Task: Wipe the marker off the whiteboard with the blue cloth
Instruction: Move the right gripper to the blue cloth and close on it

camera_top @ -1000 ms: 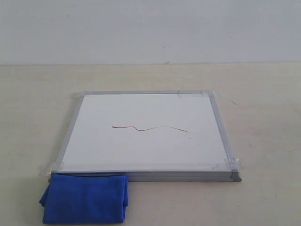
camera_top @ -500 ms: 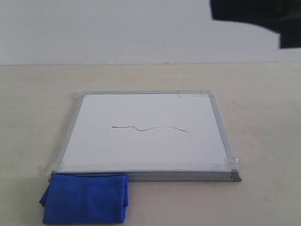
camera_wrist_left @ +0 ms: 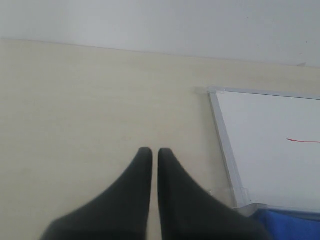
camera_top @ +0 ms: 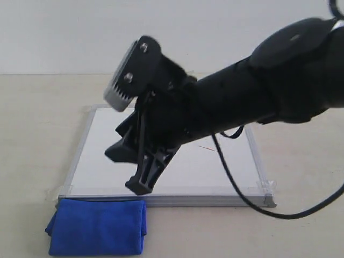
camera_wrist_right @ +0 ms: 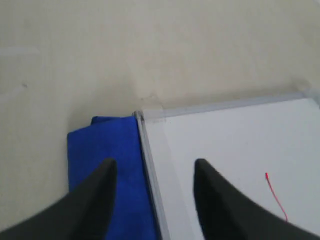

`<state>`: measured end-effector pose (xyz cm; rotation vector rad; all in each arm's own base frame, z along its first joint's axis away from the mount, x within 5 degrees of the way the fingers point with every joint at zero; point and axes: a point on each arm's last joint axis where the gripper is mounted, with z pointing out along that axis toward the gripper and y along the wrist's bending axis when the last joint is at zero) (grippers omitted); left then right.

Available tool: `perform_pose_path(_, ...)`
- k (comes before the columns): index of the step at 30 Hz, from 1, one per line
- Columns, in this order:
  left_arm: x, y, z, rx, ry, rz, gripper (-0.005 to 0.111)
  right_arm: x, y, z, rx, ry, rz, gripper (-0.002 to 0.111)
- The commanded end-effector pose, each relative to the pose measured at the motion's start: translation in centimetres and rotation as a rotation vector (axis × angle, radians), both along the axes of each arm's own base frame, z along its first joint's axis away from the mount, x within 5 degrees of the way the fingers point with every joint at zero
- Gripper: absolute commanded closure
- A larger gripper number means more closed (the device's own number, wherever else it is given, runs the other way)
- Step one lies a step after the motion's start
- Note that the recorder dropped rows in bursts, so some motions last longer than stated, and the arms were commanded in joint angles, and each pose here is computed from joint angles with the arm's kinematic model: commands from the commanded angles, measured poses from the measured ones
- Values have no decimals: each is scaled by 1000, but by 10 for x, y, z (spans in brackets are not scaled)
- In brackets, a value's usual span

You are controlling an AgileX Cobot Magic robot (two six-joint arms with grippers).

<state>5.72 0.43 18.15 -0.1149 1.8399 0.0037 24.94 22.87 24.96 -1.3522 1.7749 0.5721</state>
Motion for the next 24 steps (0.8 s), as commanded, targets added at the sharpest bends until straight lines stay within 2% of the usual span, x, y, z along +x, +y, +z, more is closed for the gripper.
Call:
perform_pose_path(1, 0, 0, 3, -2, -22, -1, 102, 4, 16, -27, -61, 13, -15, 47)
perform_pose_path(6, 0, 0, 3, -2, -22, -1, 102, -3, 33, -46, -111, 15, -2, 47)
perform_pose_path(12, 0, 0, 3, -2, -22, -1, 102, -11, 53, -65, -186, -60, -46, 47)
perform_pose_path(19, 0, 0, 3, -2, -22, -1, 102, -19, 67, -79, -180, 33, 32, 47)
perform_pose_path(21, 0, 0, 3, -2, -22, -1, 102, -18, 70, -82, -175, 58, 27, 42)
perform_pose_path(24, 0, 0, 3, -2, -22, -1, 102, -17, 74, -88, -173, 93, 36, 24)
